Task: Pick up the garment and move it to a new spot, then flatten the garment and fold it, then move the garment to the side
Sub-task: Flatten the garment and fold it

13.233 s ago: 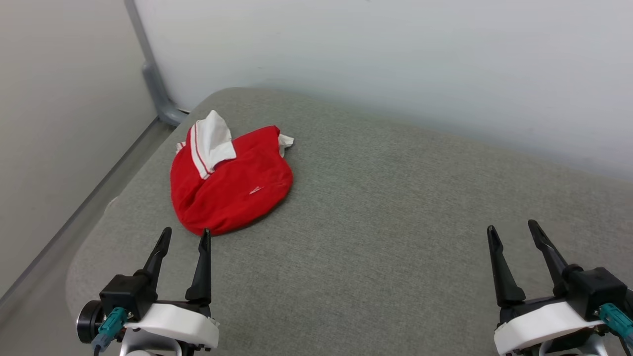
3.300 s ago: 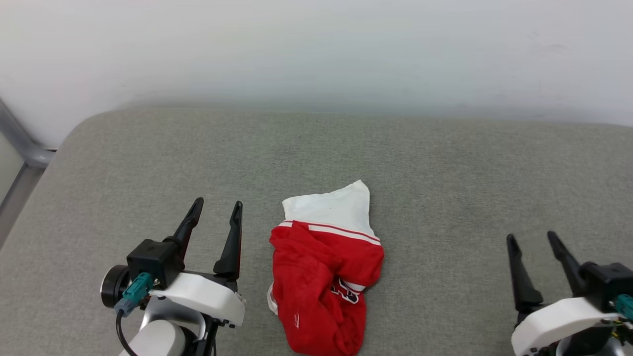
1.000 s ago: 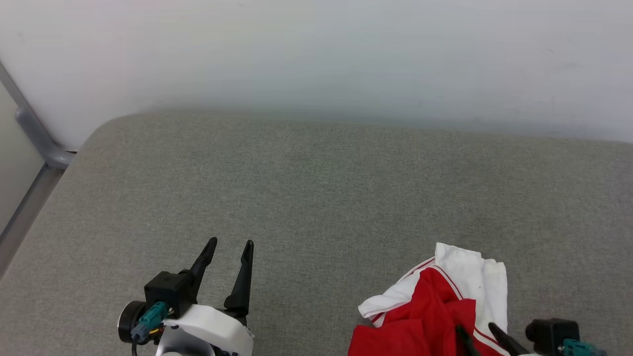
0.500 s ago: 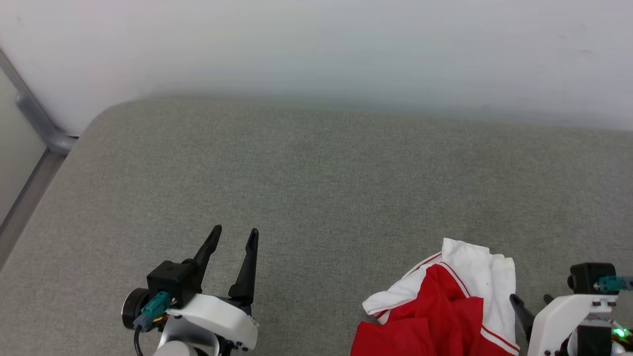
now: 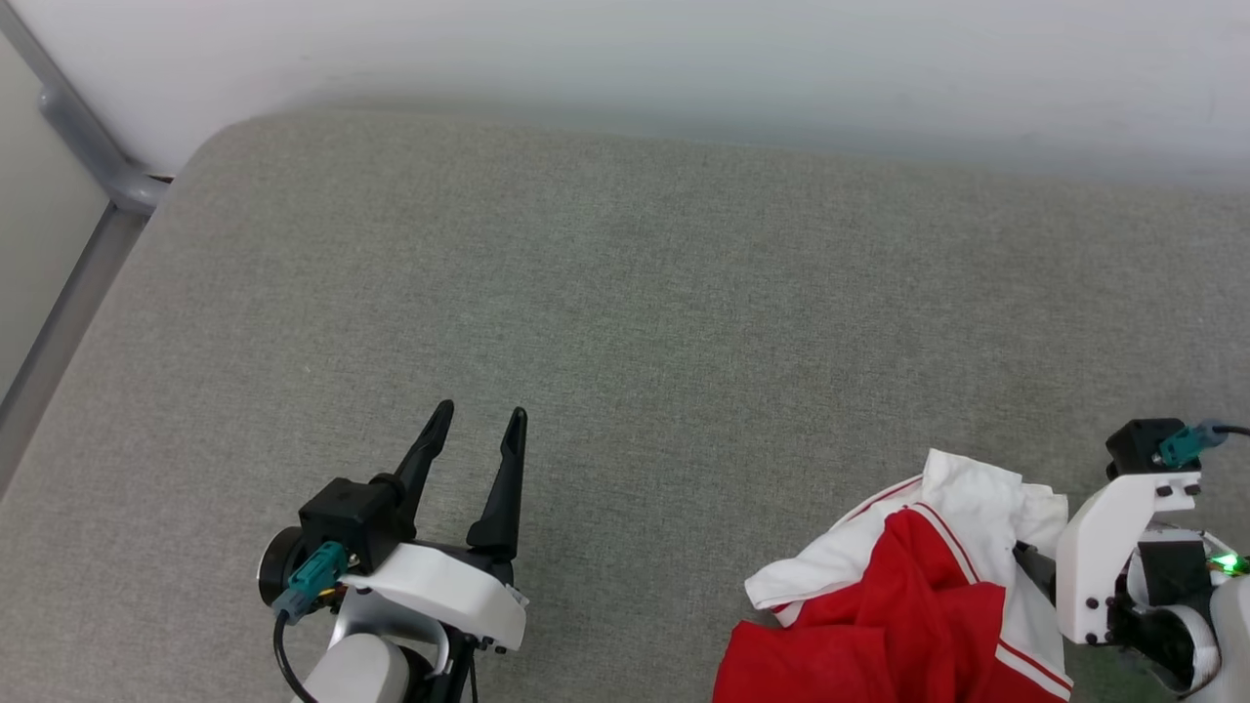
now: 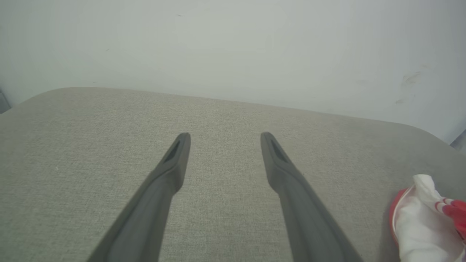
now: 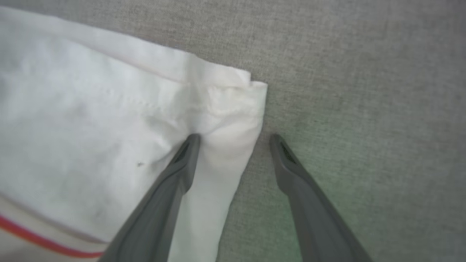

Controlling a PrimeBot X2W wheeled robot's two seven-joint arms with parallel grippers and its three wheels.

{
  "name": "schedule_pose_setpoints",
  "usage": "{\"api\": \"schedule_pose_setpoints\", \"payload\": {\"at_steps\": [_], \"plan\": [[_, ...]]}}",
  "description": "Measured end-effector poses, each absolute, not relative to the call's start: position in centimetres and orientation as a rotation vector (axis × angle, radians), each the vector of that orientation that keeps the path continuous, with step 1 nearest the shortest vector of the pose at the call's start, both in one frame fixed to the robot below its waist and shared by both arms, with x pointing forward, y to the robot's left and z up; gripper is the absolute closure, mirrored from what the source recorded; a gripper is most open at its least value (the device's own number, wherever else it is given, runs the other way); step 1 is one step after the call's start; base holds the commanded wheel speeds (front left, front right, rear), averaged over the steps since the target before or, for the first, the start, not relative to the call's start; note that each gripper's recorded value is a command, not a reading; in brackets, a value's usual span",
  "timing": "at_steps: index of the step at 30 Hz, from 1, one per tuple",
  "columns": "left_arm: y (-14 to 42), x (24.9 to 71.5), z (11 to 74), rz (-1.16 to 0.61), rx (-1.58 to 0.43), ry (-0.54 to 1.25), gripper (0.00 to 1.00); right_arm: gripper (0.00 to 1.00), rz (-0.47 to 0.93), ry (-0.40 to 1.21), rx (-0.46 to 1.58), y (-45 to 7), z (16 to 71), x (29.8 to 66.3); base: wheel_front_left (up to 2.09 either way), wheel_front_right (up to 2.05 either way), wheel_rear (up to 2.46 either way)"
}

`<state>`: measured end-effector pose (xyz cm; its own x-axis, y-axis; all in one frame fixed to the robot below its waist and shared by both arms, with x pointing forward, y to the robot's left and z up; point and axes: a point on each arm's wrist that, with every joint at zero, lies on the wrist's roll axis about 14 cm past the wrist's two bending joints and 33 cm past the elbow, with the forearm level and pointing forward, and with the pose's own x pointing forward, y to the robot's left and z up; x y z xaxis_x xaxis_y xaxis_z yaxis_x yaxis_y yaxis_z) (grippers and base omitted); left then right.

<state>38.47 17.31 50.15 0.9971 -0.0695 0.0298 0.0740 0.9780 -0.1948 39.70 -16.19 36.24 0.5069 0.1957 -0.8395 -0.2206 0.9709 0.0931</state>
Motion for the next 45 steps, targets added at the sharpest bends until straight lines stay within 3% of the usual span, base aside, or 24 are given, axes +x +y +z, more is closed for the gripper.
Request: {"api": "schedule_pose_setpoints", "payload": {"at_steps": [2, 6, 14, 15, 18, 19, 24, 25, 26, 27, 28, 39, 45], "plan": [[17.5, 38.5, 49.9, -0.067, -0.197, -0.02, 0.0, 1.0, 0.255, 1.056, -0.03, -16.3, 35.7, 39.4, 0.0, 0.0, 0.0], [17.7, 38.7, 49.8, -0.061, -0.198, -0.018, 0.0, 1.0, 0.259, 1.023, -0.015, -16.2, 36.3, 39.9, 0.0, 0.0, 0.0], [17.3, 38.5, 50.2, -0.076, -0.19, -0.031, 0.0, 1.0, 0.142, 0.644, -0.005, -19.7, 44.2, 43.9, 0.0, 0.0, 0.0], [17.0, 38.5, 50.5, -0.087, -0.189, -0.04, 0.0, 1.0, 0.041, 0.579, 0.015, -22.8, 45.9, 43.1, 0.0, 0.0, 0.0], [16.8, 38.4, 50.7, -0.093, -0.188, -0.045, 0.0, 1.0, -0.075, 0.582, 0.056, -25.9, 45.5, 40.7, 0.0, 0.0, 0.0], [16.7, 38.3, 50.7, -0.097, -0.187, -0.045, 0.0, 1.0, -0.195, 0.618, 0.113, -29.0, 44.1, 37.8, 0.0, 0.0, 0.0], [16.8, 38.0, 50.7, -0.099, -0.182, -0.043, 0.0, 1.0, -0.282, 0.747, 0.181, -30.1, 39.6, 33.0, 0.0, 0.0, 0.0], [16.8, 38.0, 50.7, -0.098, -0.183, -0.043, 0.0, 0.93, -0.286, 0.756, 0.198, -29.8, 39.0, 32.5, 0.0, 0.0, 0.0], [16.8, 38.0, 50.7, -0.098, -0.184, -0.041, 0.0, 0.64, -0.287, 0.754, 0.212, -29.6, 38.6, 32.3, 0.0, 0.0, 0.0], [16.8, 37.9, 50.7, -0.098, -0.183, -0.04, 0.0, 0.1, -0.287, 0.75, 0.216, -29.5, 38.4, 32.2, 0.0, 0.0, 0.0], [16.7, 37.9, 50.6, -0.098, -0.183, -0.037, 0.0, 0.0, -0.286, 0.73, 0.224, -29.3, 38.4, 32.3, 0.0, 0.0, 0.0], [16.6, 36.8, 50.9, -0.098, -0.182, -0.034, 0.0, 0.0, -0.333, 0.298, 0.144, -31.0, 44.6, 35.0, 0.0, 0.0, 0.0], [16.5, 36.1, 51.3, -0.102, -0.176, -0.041, 0.0, 0.0, -0.278, 0.109, 0.07, -29.6, 48.8, 36.0, 0.0, 0.0, 0.0]]}}
